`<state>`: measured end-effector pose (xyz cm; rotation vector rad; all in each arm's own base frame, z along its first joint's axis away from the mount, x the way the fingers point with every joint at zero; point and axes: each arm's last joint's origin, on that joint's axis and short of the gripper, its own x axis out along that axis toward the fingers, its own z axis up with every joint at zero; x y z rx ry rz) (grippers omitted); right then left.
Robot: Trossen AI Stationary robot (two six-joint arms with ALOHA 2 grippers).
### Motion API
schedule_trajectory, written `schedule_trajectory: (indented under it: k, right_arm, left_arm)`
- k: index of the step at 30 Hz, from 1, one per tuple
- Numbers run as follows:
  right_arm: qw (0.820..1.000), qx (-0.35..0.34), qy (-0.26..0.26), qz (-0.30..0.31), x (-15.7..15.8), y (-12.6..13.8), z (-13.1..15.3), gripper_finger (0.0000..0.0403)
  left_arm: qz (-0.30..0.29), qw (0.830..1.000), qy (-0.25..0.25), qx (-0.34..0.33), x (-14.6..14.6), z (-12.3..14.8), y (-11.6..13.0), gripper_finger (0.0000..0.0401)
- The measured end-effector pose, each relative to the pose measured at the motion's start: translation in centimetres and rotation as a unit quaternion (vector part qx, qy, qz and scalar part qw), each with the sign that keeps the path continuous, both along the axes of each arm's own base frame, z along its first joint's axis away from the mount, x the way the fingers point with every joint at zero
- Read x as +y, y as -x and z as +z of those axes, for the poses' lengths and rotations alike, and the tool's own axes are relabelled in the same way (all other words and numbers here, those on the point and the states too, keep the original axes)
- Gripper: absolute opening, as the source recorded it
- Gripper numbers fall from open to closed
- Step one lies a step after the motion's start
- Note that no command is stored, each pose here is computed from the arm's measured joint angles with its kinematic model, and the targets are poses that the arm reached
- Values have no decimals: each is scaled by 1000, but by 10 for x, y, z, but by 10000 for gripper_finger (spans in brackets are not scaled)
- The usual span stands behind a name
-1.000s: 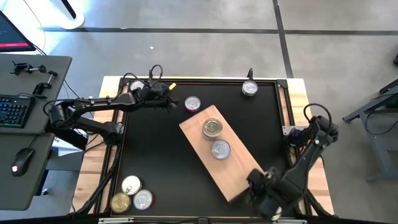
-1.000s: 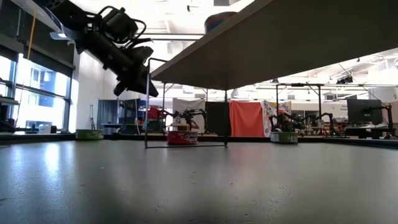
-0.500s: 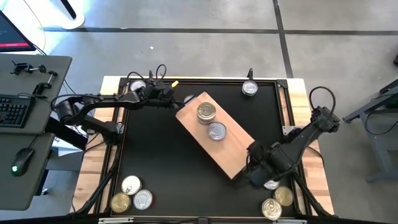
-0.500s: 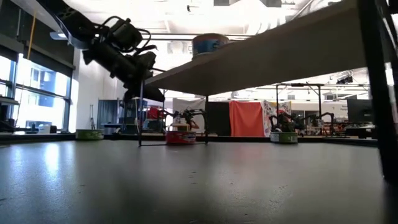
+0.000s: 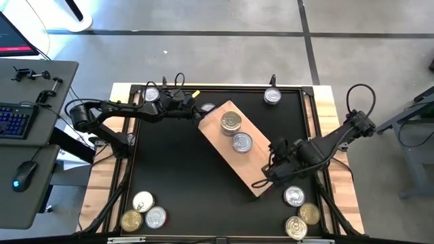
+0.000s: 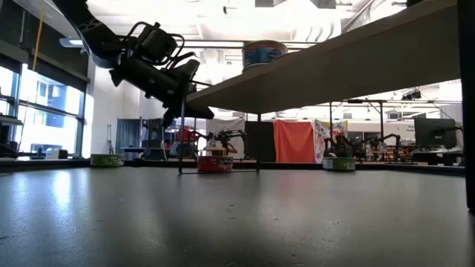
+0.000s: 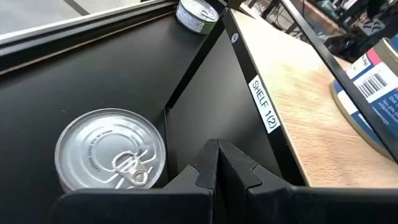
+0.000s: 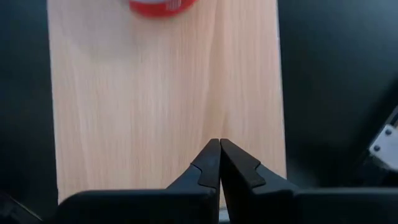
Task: Stack canned seafood by type on shelf
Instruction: Stack the red tuna can on top of the red tuna can on the shelf
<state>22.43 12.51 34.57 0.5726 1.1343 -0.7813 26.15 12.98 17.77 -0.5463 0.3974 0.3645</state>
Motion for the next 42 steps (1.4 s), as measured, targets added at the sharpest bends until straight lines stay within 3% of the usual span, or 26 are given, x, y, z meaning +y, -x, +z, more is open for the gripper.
schedule_trajectory:
  k: [6, 12, 20, 22, 26, 34, 42]
  right_arm:
    - [999, -34, 21, 3, -22, 7, 15, 0]
    - [996, -71, 42, -24, -47, 14, 30, 0]
    - [992, -117, 30, -34, -62, 3, 35, 0]
    - [991, -127, 28, -32, -64, 0, 36, 0]
    - [991, -127, 20, -36, -71, -5, 36, 0]
    - [987, -149, -17, -50, -78, -12, 38, 0]
    - [986, -155, -14, -57, -78, -12, 38, 0]
  left_arm:
    - [8, 1000, 0, -10, 1, -1, -3, 0]
    - [81, 996, -39, -10, 20, 6, 10, 0]
    - [116, 993, -5, -27, 52, 5, 30, 0]
    - [108, 993, 15, -37, 58, 5, 35, 0]
    - [33, 996, 81, -32, 73, -4, 30, 0]
    - [11, 987, 157, 32, 107, -25, 3, 0]
    - [-9, 971, 208, 115, 103, -49, -2, 0]
